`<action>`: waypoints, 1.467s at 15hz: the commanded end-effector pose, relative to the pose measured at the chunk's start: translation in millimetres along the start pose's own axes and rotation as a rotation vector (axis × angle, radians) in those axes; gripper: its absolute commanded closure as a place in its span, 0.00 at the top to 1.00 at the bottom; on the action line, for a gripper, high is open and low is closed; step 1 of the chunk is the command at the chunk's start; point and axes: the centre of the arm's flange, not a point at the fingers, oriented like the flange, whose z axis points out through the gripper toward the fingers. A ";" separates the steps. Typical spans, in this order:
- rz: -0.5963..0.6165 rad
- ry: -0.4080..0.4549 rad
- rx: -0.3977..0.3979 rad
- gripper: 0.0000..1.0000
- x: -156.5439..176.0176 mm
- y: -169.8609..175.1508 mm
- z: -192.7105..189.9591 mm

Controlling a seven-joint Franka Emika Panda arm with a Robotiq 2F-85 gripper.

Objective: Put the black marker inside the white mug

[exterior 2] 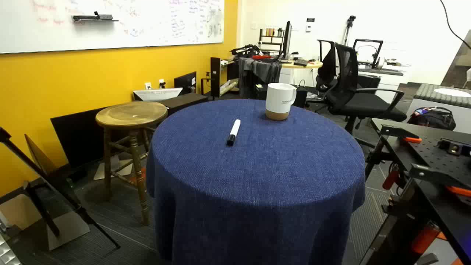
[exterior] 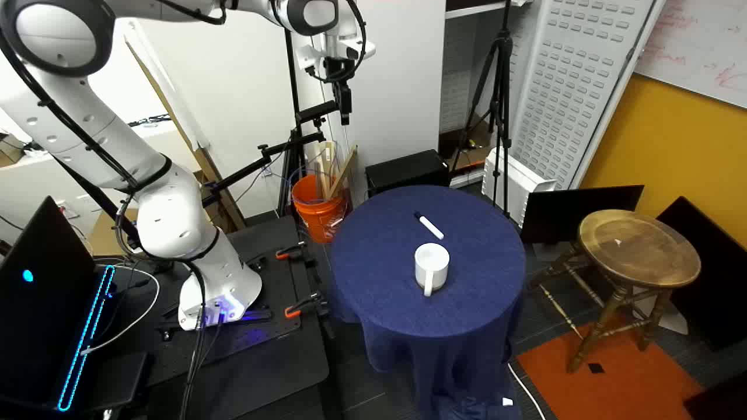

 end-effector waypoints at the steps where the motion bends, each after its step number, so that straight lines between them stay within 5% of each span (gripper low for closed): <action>1: 0.000 0.000 0.000 1.00 0.0 0.0 0.0; 14: 0.052 0.062 -0.032 1.00 18.6 13.2 1.9; 22: 0.378 0.288 -0.063 1.00 82.6 46.4 8.4</action>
